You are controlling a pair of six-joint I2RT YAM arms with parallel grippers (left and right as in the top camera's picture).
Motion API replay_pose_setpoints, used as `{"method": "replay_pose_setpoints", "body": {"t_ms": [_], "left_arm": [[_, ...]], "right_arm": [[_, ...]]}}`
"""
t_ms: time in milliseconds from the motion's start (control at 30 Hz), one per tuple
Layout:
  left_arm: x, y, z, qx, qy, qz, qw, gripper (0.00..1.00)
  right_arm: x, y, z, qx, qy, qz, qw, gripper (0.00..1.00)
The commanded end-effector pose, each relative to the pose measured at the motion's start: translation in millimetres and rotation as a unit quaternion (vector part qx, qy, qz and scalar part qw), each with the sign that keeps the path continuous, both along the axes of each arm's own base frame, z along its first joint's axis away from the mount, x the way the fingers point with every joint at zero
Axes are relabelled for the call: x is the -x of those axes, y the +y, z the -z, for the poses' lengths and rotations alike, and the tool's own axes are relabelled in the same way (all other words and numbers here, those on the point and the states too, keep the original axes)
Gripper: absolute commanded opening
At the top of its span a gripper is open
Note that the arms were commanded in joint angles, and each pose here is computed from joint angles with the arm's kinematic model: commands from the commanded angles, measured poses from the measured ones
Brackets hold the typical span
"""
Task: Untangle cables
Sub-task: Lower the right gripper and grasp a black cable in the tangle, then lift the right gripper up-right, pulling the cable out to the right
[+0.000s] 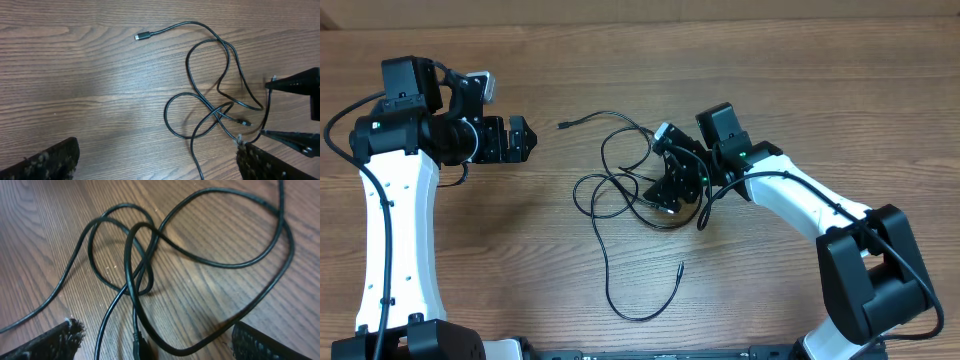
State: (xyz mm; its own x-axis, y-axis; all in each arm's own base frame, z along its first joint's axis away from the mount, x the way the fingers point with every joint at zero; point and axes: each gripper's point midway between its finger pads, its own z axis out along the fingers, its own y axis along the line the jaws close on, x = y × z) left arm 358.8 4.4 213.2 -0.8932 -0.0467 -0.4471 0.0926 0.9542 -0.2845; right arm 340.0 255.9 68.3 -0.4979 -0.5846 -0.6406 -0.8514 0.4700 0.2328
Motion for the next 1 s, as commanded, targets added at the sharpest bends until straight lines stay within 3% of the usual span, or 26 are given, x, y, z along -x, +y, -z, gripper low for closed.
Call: {"method": "replay_pose_setpoints", "body": {"t_ms": [0, 233, 333, 367, 467, 500, 533, 800, 967], "left_arm": [[-3, 2, -6, -0.008, -0.011, 0.007, 1.0, 1.0], [-2, 2, -5, -0.008, -0.011, 0.008, 1.0, 1.0], [-2, 2, -5, -0.007, -0.011, 0.007, 1.0, 1.0], [-2, 2, -5, -0.007, -0.011, 0.007, 1.0, 1.0], [-2, 2, -5, -0.007, -0.011, 0.007, 1.0, 1.0], [-2, 2, -5, -0.007, -0.011, 0.007, 1.0, 1.0], [-2, 2, -5, -0.008, -0.011, 0.008, 1.0, 1.0], [-2, 2, -5, -0.008, -0.011, 0.008, 1.0, 1.0], [-2, 2, -5, -0.007, -0.011, 0.007, 1.0, 1.0]], "right_arm": [[6, 2, 16, 0.005, 0.006, -0.01, 1.0, 0.95], [9, 9, 34, -0.01, 0.028, -0.022, 0.999, 0.87], [9, 15, 41, -0.025, 0.033, -0.032, 0.999, 0.75], [9, 17, 44, -0.026, 0.033, -0.034, 0.999, 0.68], [8, 21, 46, -0.03, 0.032, -0.032, 0.999, 0.19], [6, 23, 44, -0.034, 0.033, -0.026, 0.999, 0.08], [3, 24, 42, -0.039, 0.033, -0.017, 0.999, 0.04], [-24, 24, 9, -0.067, 0.02, 0.027, 0.997, 0.04], [-42, 15, -54, -0.085, -0.023, 0.044, 0.995, 0.04]]}}
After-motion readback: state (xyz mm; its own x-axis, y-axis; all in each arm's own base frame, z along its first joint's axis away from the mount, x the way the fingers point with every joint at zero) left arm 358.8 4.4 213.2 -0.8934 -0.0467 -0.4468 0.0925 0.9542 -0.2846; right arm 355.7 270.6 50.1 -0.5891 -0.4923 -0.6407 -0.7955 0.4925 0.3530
